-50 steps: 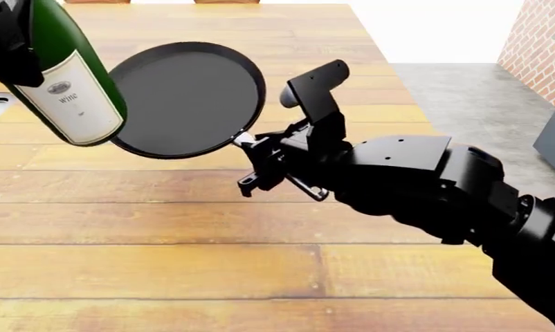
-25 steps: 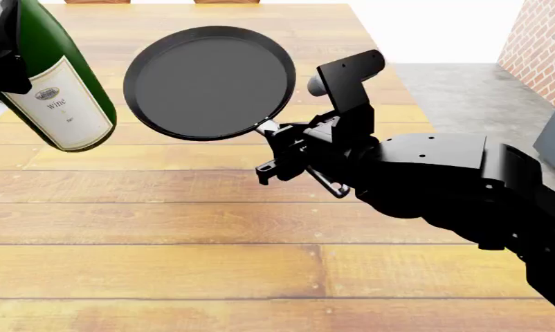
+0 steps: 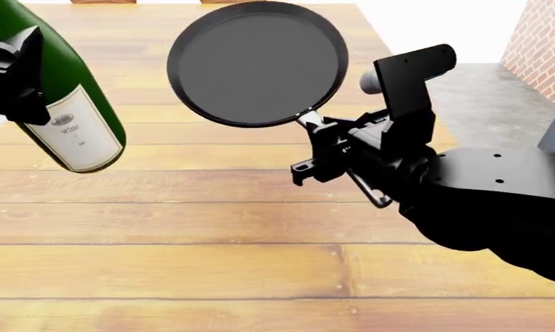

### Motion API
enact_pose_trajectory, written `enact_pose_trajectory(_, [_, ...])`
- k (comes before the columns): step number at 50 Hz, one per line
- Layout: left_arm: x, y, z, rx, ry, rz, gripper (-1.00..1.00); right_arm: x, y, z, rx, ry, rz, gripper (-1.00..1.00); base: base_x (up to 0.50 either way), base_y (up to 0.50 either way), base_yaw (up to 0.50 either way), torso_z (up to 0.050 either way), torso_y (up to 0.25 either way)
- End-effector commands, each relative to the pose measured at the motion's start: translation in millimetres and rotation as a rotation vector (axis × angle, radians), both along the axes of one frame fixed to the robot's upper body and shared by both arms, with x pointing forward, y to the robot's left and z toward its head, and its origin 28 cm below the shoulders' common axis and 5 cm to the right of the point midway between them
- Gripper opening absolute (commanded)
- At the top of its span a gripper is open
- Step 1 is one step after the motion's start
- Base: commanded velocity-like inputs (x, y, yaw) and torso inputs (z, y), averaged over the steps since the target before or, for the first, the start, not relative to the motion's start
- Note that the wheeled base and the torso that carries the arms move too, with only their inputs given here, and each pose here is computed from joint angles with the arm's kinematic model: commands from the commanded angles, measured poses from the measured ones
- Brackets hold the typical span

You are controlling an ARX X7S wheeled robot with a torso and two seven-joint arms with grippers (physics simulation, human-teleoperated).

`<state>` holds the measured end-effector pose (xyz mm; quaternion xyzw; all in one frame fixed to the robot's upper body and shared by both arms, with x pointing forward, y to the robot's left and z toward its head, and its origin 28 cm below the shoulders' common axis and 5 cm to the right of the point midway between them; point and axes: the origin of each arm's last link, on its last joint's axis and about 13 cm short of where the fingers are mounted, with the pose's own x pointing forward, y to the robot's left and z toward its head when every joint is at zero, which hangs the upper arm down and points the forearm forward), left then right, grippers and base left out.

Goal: Pick the pan and bottle and place them in the sink. Then turn on the water.

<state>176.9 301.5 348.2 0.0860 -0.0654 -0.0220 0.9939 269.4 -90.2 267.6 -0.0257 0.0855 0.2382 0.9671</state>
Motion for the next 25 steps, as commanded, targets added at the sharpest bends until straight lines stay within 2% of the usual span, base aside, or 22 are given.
enact_pose_trajectory(1, [-4.5,1.6,8.3,-0.010,-0.074,0.020,-1.00,-4.2,-7.7,22.9,0.044,-0.148,-0.071,-1.00,0.00,0.50,0.00,0.000,0.011])
enact_pose_trajectory(25, [-5.9,0.1,7.9,-0.002,-0.065,0.011,-1.00,-4.4,-7.9,24.6,0.048,-0.153,-0.088,-1.00,0.00,0.50,0.00,0.001,0.004])
